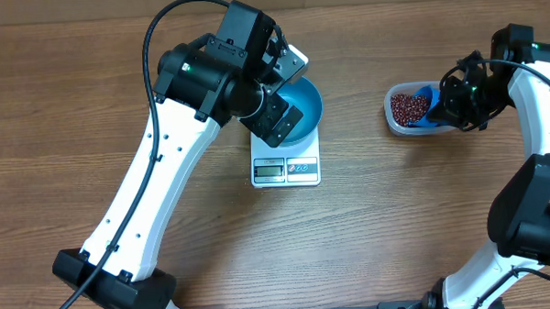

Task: Scoop item into bowl and weigh 150g on scale
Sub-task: 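Drag the blue scoop through the beans and lift it with the right gripper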

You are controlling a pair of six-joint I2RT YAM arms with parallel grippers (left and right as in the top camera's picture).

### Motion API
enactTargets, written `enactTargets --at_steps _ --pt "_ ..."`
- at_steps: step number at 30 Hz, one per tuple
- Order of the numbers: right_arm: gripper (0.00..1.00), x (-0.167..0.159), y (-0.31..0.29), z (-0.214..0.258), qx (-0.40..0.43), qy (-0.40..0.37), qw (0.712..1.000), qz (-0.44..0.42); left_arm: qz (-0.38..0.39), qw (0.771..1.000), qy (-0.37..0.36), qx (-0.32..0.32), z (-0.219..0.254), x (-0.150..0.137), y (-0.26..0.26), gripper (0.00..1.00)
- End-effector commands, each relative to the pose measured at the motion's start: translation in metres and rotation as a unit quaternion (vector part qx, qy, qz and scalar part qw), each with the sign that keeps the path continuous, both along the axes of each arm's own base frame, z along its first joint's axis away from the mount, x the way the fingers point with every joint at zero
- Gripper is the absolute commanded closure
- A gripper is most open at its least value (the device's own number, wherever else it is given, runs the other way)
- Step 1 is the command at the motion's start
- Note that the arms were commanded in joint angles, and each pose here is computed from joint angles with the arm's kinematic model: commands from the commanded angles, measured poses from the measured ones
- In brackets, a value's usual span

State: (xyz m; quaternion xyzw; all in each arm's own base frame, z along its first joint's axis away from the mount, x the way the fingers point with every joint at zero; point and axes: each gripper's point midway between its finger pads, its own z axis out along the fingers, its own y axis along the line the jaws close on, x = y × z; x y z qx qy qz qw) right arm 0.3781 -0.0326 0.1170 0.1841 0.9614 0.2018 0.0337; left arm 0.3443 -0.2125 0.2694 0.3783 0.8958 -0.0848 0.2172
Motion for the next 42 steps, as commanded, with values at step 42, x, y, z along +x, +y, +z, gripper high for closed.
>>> enactTargets --at_steps 42 --pt "0.96 -0.013 -0.011 0.021 0.149 -0.023 0.988 -0.027 -0.016 1.0 0.01 -0.024 0.003 -0.006 -0.006 0.0"
